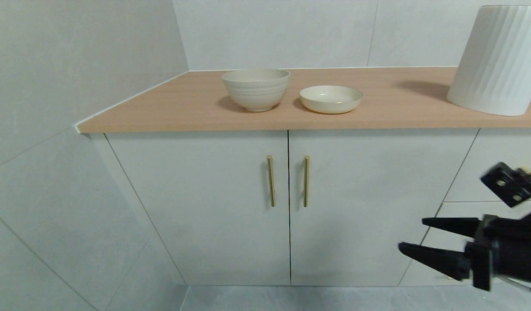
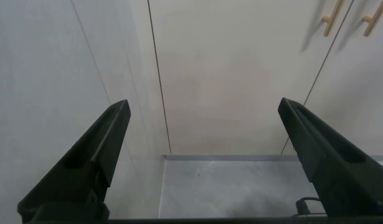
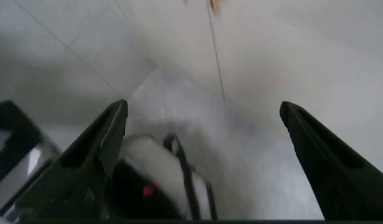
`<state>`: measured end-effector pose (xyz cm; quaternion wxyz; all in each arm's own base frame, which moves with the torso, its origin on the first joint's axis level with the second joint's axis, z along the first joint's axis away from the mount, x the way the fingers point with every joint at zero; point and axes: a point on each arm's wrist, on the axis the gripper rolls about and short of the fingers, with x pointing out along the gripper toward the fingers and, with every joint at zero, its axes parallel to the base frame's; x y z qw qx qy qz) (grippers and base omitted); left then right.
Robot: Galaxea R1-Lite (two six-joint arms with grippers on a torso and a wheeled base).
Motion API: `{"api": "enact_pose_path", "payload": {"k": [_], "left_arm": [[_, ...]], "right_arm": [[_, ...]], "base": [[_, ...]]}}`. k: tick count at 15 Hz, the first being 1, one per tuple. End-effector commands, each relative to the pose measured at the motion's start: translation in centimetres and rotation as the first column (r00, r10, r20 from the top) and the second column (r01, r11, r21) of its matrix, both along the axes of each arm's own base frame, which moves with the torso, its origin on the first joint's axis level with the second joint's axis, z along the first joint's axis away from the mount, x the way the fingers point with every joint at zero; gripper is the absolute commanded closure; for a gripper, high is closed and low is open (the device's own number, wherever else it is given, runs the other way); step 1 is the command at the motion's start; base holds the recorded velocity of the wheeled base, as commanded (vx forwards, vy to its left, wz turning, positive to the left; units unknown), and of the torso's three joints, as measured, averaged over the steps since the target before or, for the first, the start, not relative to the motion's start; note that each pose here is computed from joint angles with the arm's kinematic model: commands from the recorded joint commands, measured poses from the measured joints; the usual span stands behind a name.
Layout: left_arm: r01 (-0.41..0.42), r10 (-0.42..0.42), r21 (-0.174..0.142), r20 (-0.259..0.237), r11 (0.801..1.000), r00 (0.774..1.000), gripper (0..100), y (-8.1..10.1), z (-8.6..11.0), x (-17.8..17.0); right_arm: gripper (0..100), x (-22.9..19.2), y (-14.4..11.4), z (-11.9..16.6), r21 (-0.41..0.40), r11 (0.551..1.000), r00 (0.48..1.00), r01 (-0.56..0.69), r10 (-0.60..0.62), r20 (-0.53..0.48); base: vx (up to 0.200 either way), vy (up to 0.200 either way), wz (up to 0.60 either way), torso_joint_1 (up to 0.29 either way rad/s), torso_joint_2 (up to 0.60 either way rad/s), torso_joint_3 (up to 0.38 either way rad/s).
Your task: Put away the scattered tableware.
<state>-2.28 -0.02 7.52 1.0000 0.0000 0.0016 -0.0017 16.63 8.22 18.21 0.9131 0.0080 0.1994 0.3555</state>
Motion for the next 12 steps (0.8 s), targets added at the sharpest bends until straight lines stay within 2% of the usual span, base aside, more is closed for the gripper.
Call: {"api": "enact_pose_path", "payload": {"k": [1, 2, 4, 8, 10, 12], "left_arm": [[0.000, 0.000, 0.000, 0.000, 1.000, 1.000, 0, 0.0, 0.0, 0.0], [0.000, 0.000, 0.002, 0.000, 1.000, 1.000, 0, 0.0, 0.0, 0.0], [0.000, 0.000, 0.002, 0.000, 1.000, 1.000, 0, 0.0, 0.0, 0.0], [0.000, 0.000, 0.002, 0.000, 1.000, 1.000, 0, 0.0, 0.0, 0.0], [0.000, 0.000, 0.002, 0.000, 1.000, 1.000, 0, 0.0, 0.0, 0.0], [0.000, 0.000, 0.000, 0.000, 1.000, 1.000, 0, 0.0, 0.0, 0.0]], "right_arm": [[0, 7.6, 6.2, -2.4, -0.005, 0.996, 0.995, -0.088, 0.087, -0.041], [0, 8.0, 6.5, -2.4, 0.000, 0.996, 0.995, -0.087, 0.087, -0.044], [0, 10.3, 8.9, -1.8, 0.058, 0.994, 0.994, -0.091, 0.094, -0.048], [0, 10.9, 11.6, -0.9, 0.090, 0.986, 0.989, -0.141, 0.143, -0.019], [0, 11.1, 12.3, -1.5, 0.107, 0.985, 0.988, -0.138, 0.144, -0.058], [0, 12.4, 13.0, -2.5, 0.122, 0.985, 0.990, -0.123, 0.129, -0.047]], "base": [[0.000, 0.000, 0.00, 0.000, 0.00, 0.000], [0.000, 0.000, 0.00, 0.000, 0.00, 0.000], [0.000, 0.000, 0.00, 0.000, 0.00, 0.000], [0.000, 0.000, 0.00, 0.000, 0.00, 0.000], [0.000, 0.000, 0.00, 0.000, 0.00, 0.000], [0.000, 0.000, 0.00, 0.000, 0.00, 0.000]]}}
